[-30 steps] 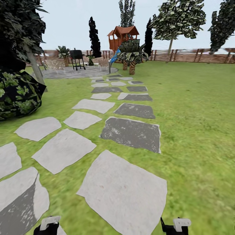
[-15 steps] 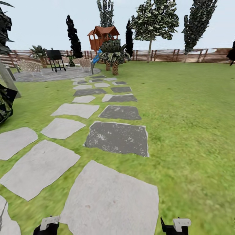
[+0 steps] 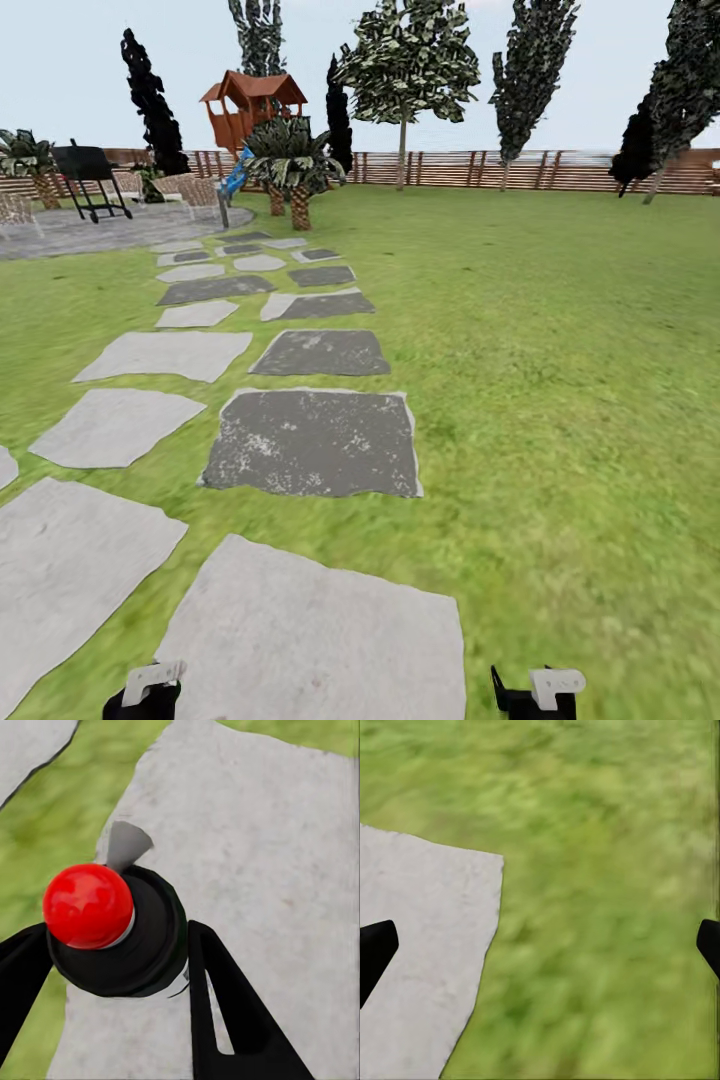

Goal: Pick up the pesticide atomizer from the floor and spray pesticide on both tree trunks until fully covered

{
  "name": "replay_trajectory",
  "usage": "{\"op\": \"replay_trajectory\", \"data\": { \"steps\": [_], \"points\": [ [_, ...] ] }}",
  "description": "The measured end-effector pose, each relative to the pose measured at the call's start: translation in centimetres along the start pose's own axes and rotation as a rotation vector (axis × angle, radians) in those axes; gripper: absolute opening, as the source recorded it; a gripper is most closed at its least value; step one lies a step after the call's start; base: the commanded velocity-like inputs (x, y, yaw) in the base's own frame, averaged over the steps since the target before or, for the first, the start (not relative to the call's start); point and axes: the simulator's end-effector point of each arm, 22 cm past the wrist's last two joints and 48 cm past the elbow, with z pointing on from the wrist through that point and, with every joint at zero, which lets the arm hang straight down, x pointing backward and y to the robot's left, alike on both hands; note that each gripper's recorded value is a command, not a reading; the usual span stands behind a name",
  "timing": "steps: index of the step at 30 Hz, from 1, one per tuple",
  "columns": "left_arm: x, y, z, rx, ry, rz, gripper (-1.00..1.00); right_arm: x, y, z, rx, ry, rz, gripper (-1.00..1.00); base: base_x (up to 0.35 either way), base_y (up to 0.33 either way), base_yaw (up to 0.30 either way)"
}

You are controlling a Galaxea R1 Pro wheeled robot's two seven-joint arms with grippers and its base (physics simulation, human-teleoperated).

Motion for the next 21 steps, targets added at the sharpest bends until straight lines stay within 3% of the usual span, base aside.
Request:
{"op": "replay_trajectory", "data": {
  "steps": [7, 21],
  "points": [
    [0.0, 0.0, 0.0, 0.0, 0.0, 0.0, -1.0, 0.01, 0.02, 0.0, 0.0, 0.0, 0.0, 1.0, 0.339, 0.0, -0.246],
    [0.02, -0.01, -0.01, 0.0, 0.0, 0.0, -1.0, 0.01, 0.03, 0.0, -0.001, 0.0, 0.0, 1.0, 0.339, 0.0, -0.011]
  ]
}}
